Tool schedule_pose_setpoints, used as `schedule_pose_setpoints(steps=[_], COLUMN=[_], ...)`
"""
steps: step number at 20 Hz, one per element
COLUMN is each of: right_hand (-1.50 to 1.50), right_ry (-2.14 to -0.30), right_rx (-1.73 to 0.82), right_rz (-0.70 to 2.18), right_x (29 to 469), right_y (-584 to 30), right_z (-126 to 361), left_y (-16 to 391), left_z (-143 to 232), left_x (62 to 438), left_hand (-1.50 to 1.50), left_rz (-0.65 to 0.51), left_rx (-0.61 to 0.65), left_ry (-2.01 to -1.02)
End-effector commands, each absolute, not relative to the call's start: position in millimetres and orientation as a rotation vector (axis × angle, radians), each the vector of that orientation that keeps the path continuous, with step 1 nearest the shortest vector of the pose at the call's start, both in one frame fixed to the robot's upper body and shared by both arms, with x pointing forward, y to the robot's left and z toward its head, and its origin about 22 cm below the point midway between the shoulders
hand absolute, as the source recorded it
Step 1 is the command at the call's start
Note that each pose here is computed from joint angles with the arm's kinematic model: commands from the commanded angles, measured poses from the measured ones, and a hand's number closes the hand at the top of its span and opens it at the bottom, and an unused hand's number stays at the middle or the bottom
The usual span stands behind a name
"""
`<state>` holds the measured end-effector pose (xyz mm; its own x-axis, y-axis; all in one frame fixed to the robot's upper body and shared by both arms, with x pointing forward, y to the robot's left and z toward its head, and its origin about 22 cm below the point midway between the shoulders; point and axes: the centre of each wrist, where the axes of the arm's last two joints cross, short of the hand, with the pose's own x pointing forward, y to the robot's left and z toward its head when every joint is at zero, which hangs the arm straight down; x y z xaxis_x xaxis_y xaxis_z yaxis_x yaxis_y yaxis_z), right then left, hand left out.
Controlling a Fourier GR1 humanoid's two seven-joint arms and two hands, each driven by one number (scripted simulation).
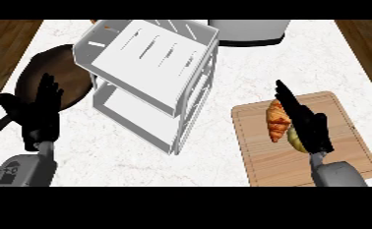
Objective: Pick the squash from the cutting board and place it in the tiered basket
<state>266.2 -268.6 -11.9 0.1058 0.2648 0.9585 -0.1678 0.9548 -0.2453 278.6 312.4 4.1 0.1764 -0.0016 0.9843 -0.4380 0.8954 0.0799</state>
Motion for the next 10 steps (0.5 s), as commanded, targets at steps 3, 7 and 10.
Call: schedule_pose_setpoints(steps=[3, 7, 10], right_hand=[1.50, 1.50, -1.50], right_ry=[-1.627, -1.497, -1.667], right_rx=[-0.600, -1.239, -1.382], right_rz=[0.325, 0.249, -0.269], right_x=[283, 273, 274], right_y=[-299, -396, -389], right_z=[46, 84, 102], left_y=[302, 301, 282], left_z=[-19, -37, -53], left_x=[261, 243, 228], left_hand=[0.00, 0.00, 0.00], left_rz=[0.173, 0.140, 0.105], left_rx=[0.372, 0.382, 0.338], left_ry=[-1.321, -1.252, -1.236])
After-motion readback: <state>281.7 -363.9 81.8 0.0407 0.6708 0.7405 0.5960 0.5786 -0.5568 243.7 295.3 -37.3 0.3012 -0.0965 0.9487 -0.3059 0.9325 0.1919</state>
